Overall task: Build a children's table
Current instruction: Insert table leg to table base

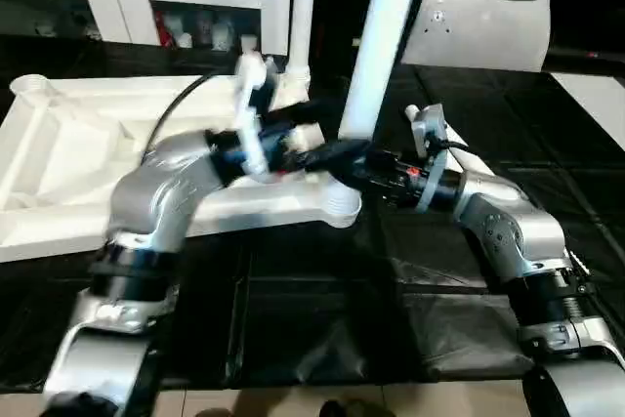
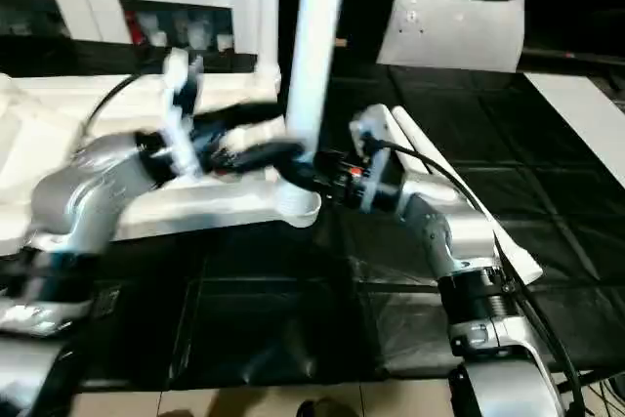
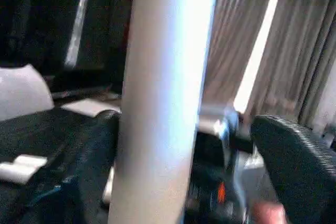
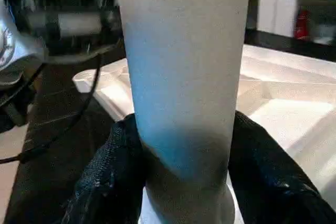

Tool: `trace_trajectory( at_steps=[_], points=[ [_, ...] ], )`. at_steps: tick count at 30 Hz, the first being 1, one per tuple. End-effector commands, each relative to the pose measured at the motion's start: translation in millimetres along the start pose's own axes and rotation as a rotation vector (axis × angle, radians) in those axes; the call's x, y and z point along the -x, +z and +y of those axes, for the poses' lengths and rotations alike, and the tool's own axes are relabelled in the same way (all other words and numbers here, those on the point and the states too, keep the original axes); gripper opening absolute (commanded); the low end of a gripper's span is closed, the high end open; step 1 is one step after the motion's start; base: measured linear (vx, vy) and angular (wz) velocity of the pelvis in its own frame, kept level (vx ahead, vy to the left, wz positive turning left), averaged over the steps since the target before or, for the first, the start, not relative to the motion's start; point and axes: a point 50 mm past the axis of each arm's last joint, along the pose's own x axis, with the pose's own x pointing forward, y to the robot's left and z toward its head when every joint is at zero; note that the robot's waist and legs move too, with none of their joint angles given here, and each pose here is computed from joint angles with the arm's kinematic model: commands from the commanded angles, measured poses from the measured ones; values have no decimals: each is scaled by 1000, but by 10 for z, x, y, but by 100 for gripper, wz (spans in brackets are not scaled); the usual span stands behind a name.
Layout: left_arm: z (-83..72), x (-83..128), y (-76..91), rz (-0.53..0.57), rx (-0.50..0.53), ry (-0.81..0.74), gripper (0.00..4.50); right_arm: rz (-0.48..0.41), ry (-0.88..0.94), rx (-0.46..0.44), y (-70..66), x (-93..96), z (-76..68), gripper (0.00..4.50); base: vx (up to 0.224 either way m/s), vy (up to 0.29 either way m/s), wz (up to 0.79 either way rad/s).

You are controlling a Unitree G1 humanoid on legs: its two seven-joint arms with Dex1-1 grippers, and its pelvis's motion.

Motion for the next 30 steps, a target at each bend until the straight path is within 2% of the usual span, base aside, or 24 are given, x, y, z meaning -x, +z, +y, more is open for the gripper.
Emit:
trace_trajectory(
  at_steps=[1, 3, 6, 7, 11, 14, 17, 19, 23, 25, 30],
  points=[
    [-58, -49, 85, -43, 17, -43, 415, 1, -3, -12, 5, 16, 22, 188, 0, 0, 0],
    [-71, -44, 75, -29, 16, -51, 382, -2, 8, -26, 8, 22, 35, 188, 0, 0, 0],
    [-74, -44, 57, -12, 27, -36, 369, -5, 0, -38, 16, 28, 39, 188, 0, 0, 0],
    [-73, -45, 55, -10, 25, -32, 343, -5, -3, -34, 19, 27, 38, 188, 0, 0, 0],
    [-52, -50, 40, -3, 16, -4, 329, -1, -8, -30, 24, 21, 44, 188, 0, 0, 0],
    [-32, -62, 36, -3, 6, 13, 289, 0, -13, -27, 29, 13, 40, 188, 0, 0, 0],
    [-15, -71, 43, -6, -1, 26, 284, -3, -19, -19, 40, 5, 33, 188, 0, 0, 0],
    [-6, -72, 42, 0, -9, 33, 252, -7, -21, -13, 48, 0, 29, 188, 0, 0, 0],
    [10, -69, 34, 6, -18, 48, 251, -12, -27, -5, 57, -6, 25, 188, 0, 0, 0],
    [15, -68, 31, 6, -22, 54, 218, -14, -30, -3, 59, -9, 23, 188, 0, 0, 0],
    [18, -65, 42, -4, -23, 65, 193, -17, -36, 1, 66, -13, 18, 188, 0, 0, 0]
  ],
)
